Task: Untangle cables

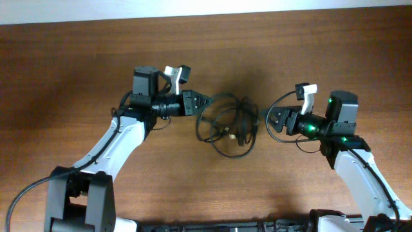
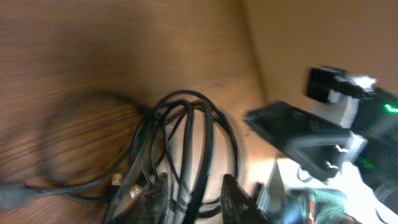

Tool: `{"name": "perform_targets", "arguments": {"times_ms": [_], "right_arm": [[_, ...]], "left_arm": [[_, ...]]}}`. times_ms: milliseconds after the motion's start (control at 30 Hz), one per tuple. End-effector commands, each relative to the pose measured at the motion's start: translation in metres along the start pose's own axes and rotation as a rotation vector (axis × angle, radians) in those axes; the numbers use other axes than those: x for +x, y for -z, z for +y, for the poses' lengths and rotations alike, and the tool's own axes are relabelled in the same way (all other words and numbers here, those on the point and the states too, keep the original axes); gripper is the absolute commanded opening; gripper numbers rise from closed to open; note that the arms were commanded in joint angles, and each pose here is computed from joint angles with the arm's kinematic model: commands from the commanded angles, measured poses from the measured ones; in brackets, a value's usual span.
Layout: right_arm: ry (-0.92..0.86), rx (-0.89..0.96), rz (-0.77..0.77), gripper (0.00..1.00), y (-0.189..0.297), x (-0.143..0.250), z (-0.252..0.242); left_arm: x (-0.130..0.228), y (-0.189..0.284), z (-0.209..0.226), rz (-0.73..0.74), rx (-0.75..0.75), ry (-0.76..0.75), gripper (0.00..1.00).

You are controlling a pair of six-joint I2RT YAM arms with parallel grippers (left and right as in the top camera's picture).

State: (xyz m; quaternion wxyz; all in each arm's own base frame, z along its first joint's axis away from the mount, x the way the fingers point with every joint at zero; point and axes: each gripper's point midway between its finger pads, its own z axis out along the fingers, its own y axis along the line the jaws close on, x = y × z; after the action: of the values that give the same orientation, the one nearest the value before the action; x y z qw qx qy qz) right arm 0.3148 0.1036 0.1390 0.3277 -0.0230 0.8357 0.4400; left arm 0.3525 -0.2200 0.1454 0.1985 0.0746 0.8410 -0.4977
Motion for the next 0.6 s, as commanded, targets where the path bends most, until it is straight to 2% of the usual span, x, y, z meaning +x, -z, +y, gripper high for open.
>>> {"name": "perform_targets", "arguments": {"times_ms": [0, 67, 133, 167, 233, 267, 333, 433, 567], "right_arm": [[0.004, 0.030, -0.014, 0.88, 0.001, -0.004, -0.005], [-0.007, 0.063, -0.014, 0.96, 0.001, -0.003, -0.011], [-0.028, 0.081, -0.002, 0.97, 0.002, 0.001, -0.015], [-0.042, 0.092, 0.007, 0.98, 0.002, 0.004, -0.017], [-0.066, 0.098, 0.025, 1.00, 0.002, 0.010, -0.018], [-0.079, 0.100, 0.035, 0.99, 0.002, 0.013, -0.019], [-0.108, 0.107, 0.058, 0.99, 0.003, 0.019, -0.020], [-0.131, 0.112, 0.076, 0.99, 0.003, 0.025, -0.021], [-0.139, 0.113, 0.082, 0.99, 0.003, 0.027, -0.021]], "left_arm": [[-0.012, 0.006, 0.014, -0.063, -0.110, -0.015, 0.38], [-0.015, 0.008, 0.022, -0.082, -0.153, -0.011, 0.38], [-0.018, 0.009, 0.028, -0.101, -0.194, -0.011, 0.28], [-0.019, 0.010, 0.030, -0.106, -0.203, -0.011, 0.28], [-0.019, 0.010, 0.034, -0.110, -0.226, -0.005, 0.33], [-0.018, 0.010, 0.035, -0.106, -0.231, 0.000, 0.45], [-0.014, 0.010, 0.037, -0.094, -0.237, 0.013, 0.49], [-0.008, 0.010, 0.040, -0.068, -0.248, -0.014, 0.47], [-0.010, 0.013, 0.050, -0.063, -0.313, -0.149, 0.45]]}}
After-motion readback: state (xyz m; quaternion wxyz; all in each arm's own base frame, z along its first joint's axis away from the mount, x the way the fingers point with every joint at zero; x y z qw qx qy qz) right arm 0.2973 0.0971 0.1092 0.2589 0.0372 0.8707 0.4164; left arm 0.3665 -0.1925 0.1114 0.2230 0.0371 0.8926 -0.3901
